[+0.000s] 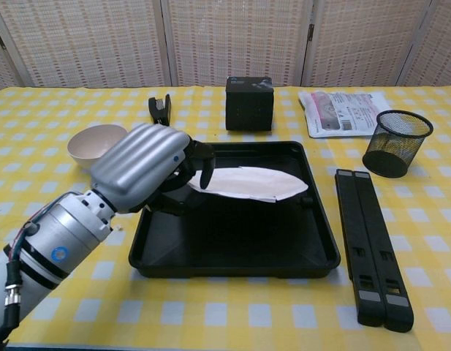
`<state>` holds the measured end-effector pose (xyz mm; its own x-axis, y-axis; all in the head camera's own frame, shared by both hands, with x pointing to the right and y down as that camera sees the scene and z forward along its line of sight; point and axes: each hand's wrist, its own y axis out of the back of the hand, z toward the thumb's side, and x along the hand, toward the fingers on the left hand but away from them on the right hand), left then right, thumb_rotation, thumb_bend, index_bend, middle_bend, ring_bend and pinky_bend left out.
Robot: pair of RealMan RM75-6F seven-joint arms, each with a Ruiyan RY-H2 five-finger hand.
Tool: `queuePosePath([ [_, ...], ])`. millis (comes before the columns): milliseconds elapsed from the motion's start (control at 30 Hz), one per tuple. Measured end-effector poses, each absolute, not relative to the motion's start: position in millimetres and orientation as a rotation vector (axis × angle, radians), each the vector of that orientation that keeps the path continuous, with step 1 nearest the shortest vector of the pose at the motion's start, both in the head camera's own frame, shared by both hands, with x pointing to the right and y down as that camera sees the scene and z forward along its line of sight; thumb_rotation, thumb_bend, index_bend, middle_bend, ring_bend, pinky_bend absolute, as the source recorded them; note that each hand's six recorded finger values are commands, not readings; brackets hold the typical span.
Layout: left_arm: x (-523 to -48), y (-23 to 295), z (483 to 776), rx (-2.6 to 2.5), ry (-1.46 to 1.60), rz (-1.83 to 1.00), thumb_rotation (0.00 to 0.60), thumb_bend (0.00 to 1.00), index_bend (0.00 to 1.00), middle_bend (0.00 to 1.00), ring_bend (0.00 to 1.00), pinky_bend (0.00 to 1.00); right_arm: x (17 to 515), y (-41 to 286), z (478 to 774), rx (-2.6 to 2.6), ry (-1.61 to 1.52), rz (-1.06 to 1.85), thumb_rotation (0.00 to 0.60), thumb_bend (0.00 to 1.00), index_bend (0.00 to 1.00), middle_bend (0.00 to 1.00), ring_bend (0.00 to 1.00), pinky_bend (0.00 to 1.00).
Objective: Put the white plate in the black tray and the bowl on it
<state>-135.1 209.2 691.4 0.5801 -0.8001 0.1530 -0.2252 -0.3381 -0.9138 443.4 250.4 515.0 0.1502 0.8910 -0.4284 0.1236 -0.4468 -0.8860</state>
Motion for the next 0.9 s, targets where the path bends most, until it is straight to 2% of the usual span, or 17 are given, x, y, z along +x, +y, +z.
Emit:
queuePosePath([
  [200, -128, 208, 708, -1.865, 0.808, -0.793, 0.600, 0.40, 0.63, 1.00, 1.00, 1.00, 445, 249, 516, -1.714, -0.982, 1.371, 0.600, 0.43, 0.00, 0.00, 0.00, 0.00],
  [300, -125, 207, 713, -1.873, 0.807, -0.809, 0.600, 0.38, 0.58, 1.00, 1.00, 1.00, 445, 249, 517, -1.717, -0.978, 1.374, 0.600, 0.43, 0.00, 0.00, 0.00, 0.00],
  [433, -129, 209, 716, -1.897, 0.793, -0.822, 0.600, 0.26, 0.45, 1.00, 1.00, 1.00, 445, 249, 517, -1.719, -0.976, 1.374, 0.600, 0.43, 0.00, 0.00, 0.00, 0.00],
  [533, -130, 214, 713, -1.910, 0.776, -0.822, 0.600, 0.23, 0.38, 1.00, 1.00, 1.00, 443, 250, 517, -1.723, -0.972, 1.367, 0.600, 0.43, 0.00, 0.00, 0.00, 0.00],
  [900, -138, 218, 685, -1.921, 0.776, -0.822, 0.600, 0.20, 0.38, 1.00, 1.00, 1.00, 439, 255, 513, -1.736, -0.966, 1.335, 0.600, 0.43, 0.00, 0.00, 0.00, 0.00],
])
